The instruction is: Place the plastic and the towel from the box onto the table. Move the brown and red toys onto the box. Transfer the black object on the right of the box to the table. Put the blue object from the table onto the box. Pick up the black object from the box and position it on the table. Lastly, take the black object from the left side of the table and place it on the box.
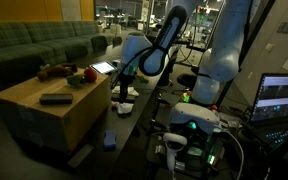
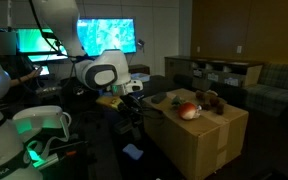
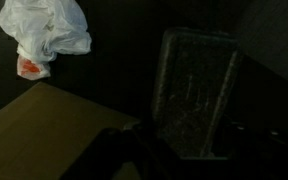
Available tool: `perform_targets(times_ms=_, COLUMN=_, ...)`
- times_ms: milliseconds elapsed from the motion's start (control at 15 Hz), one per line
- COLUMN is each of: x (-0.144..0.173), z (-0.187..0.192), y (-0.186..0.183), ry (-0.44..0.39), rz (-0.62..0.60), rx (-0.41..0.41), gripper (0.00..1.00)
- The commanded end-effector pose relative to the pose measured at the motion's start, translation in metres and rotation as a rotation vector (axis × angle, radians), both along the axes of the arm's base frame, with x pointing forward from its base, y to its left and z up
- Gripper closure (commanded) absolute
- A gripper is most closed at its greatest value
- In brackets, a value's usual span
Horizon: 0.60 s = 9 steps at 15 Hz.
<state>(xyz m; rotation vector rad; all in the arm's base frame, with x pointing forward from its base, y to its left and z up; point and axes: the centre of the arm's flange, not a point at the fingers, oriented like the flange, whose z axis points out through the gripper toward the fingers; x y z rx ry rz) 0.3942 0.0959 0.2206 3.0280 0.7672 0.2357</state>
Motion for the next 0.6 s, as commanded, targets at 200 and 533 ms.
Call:
perform_targets(times_ms=200, x=-0.004, z=-0.065, y=0.028, ry=-0.018, rz=-0.128, rx=0.01, gripper=0.67)
perform_targets(times_ms=533, x=-0.002, z=-0.105, y=0.037, ry=0.025, rz=-0.183, rx=0.015, gripper=0.67)
